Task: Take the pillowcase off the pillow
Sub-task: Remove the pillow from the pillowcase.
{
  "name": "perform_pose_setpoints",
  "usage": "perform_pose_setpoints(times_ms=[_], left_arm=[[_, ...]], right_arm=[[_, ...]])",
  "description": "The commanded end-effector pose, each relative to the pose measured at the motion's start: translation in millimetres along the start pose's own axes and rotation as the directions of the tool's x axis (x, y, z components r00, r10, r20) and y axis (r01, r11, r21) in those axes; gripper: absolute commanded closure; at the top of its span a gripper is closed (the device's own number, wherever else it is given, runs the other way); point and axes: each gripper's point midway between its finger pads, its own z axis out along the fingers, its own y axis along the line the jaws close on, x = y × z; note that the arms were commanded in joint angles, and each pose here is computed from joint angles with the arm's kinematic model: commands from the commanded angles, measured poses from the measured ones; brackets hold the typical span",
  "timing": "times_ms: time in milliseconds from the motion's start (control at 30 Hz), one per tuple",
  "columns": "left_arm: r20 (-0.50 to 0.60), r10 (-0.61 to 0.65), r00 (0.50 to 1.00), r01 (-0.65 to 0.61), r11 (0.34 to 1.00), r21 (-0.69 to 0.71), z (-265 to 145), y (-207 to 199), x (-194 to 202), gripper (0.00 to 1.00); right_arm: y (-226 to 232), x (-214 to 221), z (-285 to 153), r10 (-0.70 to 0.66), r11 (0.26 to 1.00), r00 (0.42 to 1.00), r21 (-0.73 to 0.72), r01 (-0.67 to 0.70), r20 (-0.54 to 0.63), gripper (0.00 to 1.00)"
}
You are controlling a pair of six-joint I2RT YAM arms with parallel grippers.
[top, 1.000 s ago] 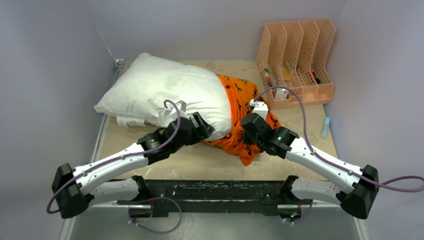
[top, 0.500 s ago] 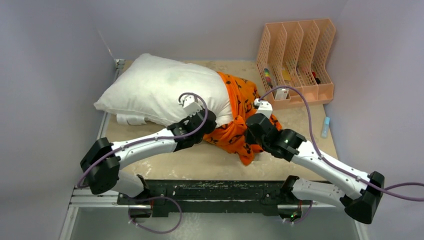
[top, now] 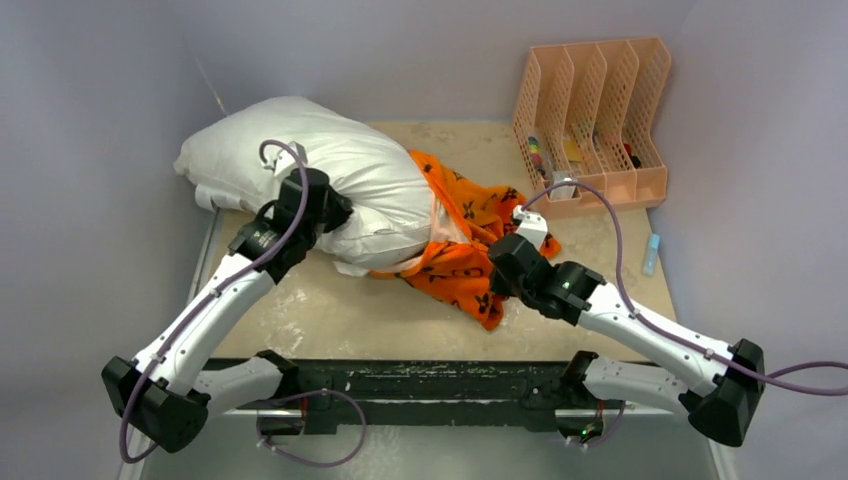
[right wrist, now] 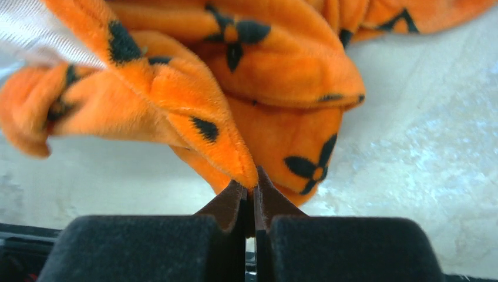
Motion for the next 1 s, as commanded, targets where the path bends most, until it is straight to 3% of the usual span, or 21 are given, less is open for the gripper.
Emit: perform_pose_setpoints(times_ms=[0, 67, 100, 167, 200, 233, 333, 367, 400, 500, 567, 600, 667, 767, 833, 967], left_arm=[[0.207, 0.002, 0.978, 0.013, 0.997, -0.072, -22.3, 16.6, -70.4, 1.00], [0.214, -0.009, 0.977, 0.022, 0.998, -0.057, -28.9, 17.1, -84.7, 1.00], [0.200, -0.005, 0.980, 0.014, 0.999, -0.043, -28.9, 12.9, -85.4, 1.00], [0.144, 0.003, 0.990, 0.000, 1.000, -0.022, -24.1, 5.9, -76.8, 1.00], [0.122, 0.008, 0.993, -0.005, 1.000, -0.024, -20.2, 7.7, -70.0, 1.00], [0.111, 0.008, 0.994, -0.005, 1.000, -0.025, -18.1, 10.8, -64.6, 1.00], [0.083, 0.011, 0.996, -0.008, 1.000, -0.030, -19.8, 24.4, -48.1, 1.00], [0.077, 0.012, 0.997, -0.009, 0.999, -0.042, -23.0, 30.4, -44.2, 1.00], [0.076, 0.011, 0.997, -0.007, 0.998, -0.056, -27.2, 37.2, -41.5, 1.00], [0.080, 0.005, 0.997, 0.003, 0.995, -0.101, -40.8, 59.2, -33.0, 1.00], [0.074, 0.007, 0.997, 0.003, 0.990, -0.144, -48.4, 75.8, -25.8, 1.00], [0.072, 0.010, 0.997, 0.002, 0.986, -0.166, -52.8, 84.0, -22.6, 1.00], [0.076, 0.011, 0.997, 0.004, 0.982, -0.191, -61.6, 96.1, -19.1, 1.00], [0.076, 0.011, 0.997, 0.005, 0.979, -0.203, -71.9, 104.5, -16.4, 1.00], [0.067, 0.013, 0.998, 0.001, 0.979, -0.206, -73.5, 106.4, -14.1, 1.00], [0.065, 0.008, 0.998, 0.004, 0.982, -0.189, -74.3, 102.5, -14.7, 1.00]], right_arm=[[-54.2, 27.9, -3.8, -0.029, 0.981, 0.997, 0.191, 0.042, -0.071, 1.00], [-59.2, 25.9, -8.8, -0.011, 0.978, 0.998, 0.208, 0.024, -0.062, 1.00], [-44.6, 24.2, -8.8, -0.060, 0.991, 0.996, 0.117, 0.068, -0.072, 1.00], [11.1, 27.7, -12.5, -0.156, 0.969, 0.984, -0.207, 0.136, -0.081, 0.99], [39.2, 26.1, -20.6, -0.189, 0.920, 0.980, -0.360, 0.155, -0.060, 0.90], [67.8, 20.5, -34.5, -0.212, 0.848, 0.977, -0.501, 0.171, -0.025, 0.73], [107.4, -8.6, -71.8, -0.203, 0.733, 0.978, -0.654, 0.185, 0.048, 0.27], [112.4, -25.2, -82.8, -0.183, 0.729, 0.980, -0.658, 0.191, 0.082, 0.21], [104.6, -45.0, -81.7, -0.156, 0.784, 0.980, -0.587, 0.200, 0.126, 0.15], [72.0, -93.4, -63.2, -0.167, 0.925, 0.960, -0.300, 0.231, 0.225, 0.14], [42.0, -112.7, -33.7, -0.157, 0.982, 0.970, -0.073, 0.172, 0.184, 0.13], [30.6, -120.2, -20.1, -0.137, 0.989, 0.978, -0.030, 0.144, 0.159, 0.13], [20.2, -133.7, -0.4, -0.054, 0.998, 0.988, -0.033, 0.059, 0.147, 0.15], [35.4, -138.5, 23.9, 0.004, 0.976, 0.991, -0.216, 0.024, 0.130, 0.10], [46.2, -125.6, 49.7, -0.009, 0.954, 1.000, -0.298, 0.016, 0.025, 0.09], [46.0, -97.8, 104.7, -0.033, 0.963, 0.990, -0.271, -0.006, -0.140, 0.04]])
